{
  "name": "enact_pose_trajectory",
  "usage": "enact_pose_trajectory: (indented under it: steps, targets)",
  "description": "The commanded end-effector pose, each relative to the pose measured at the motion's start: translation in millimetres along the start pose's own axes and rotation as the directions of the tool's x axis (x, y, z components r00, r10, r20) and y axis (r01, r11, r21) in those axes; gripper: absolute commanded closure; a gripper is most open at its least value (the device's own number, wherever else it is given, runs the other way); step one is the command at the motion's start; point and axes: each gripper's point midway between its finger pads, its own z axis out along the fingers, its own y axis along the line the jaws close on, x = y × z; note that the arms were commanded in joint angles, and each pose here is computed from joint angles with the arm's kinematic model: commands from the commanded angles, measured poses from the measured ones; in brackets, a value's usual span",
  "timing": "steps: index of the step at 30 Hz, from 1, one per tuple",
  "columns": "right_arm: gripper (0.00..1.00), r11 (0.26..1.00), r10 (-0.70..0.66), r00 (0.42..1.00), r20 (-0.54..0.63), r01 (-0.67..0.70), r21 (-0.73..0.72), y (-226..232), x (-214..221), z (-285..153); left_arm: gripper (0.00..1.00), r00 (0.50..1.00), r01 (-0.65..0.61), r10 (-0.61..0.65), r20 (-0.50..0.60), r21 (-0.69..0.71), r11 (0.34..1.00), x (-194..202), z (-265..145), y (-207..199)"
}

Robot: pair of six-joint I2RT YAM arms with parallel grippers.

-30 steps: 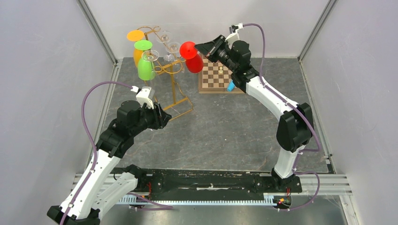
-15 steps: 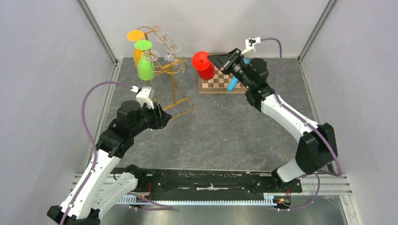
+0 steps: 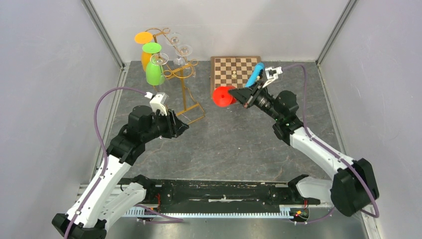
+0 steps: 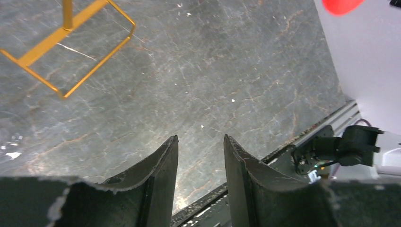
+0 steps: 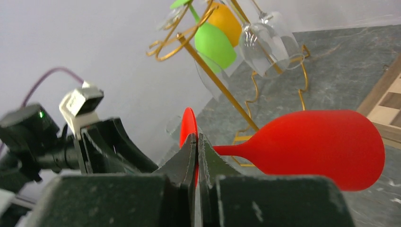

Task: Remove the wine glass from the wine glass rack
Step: Place the wine glass at the center of the board.

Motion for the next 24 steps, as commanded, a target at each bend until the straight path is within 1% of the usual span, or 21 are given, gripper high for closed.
enact_pose_trajectory:
  steps: [1,7,10,14,18,20,24]
  targets:
    - [1.00,0.977,-0.196,0.981,0.001,0.195,-0.082,15.1,3.6,-22.1,0.53,0.995,0.095,-0.092,-0.029,0.123,0.988,-1.8,6.5,-26.5]
    - [1.00,0.955,-0.284,0.956,-0.068,0.276,-0.106,14.9,23.3,-41.8,0.49,0.987,0.159,-0.153,-0.043,0.190,0.969,-2.9,11.8,-39.1]
    - [1.00,0.936,-0.333,0.939,-0.083,0.319,-0.146,22.1,31.5,-49.7,0.48,0.979,0.203,-0.189,-0.079,0.234,0.951,-1.5,17.6,-47.7]
    - [1.00,0.885,-0.447,0.887,-0.115,0.420,-0.202,32.3,47.9,-58.3,0.48,0.963,0.262,-0.234,-0.130,0.280,0.923,0.4,25.0,-59.2]
    - [1.00,0.838,-0.536,0.832,-0.142,0.502,-0.214,29.8,62.0,-66.2,0.48,0.956,0.287,-0.248,-0.156,0.314,0.905,0.4,29.1,-72.4]
    - [1.00,0.814,-0.569,0.812,-0.133,0.532,-0.232,32.2,67.5,-71.8,0.48,0.953,0.296,-0.252,-0.169,0.326,0.898,2.1,31.2,-78.7]
    - [1.00,0.741,-0.653,0.752,-0.087,0.611,-0.277,43.1,76.4,-82.7,0.48,0.944,0.314,-0.255,-0.209,0.334,0.889,9.5,37.8,-88.9]
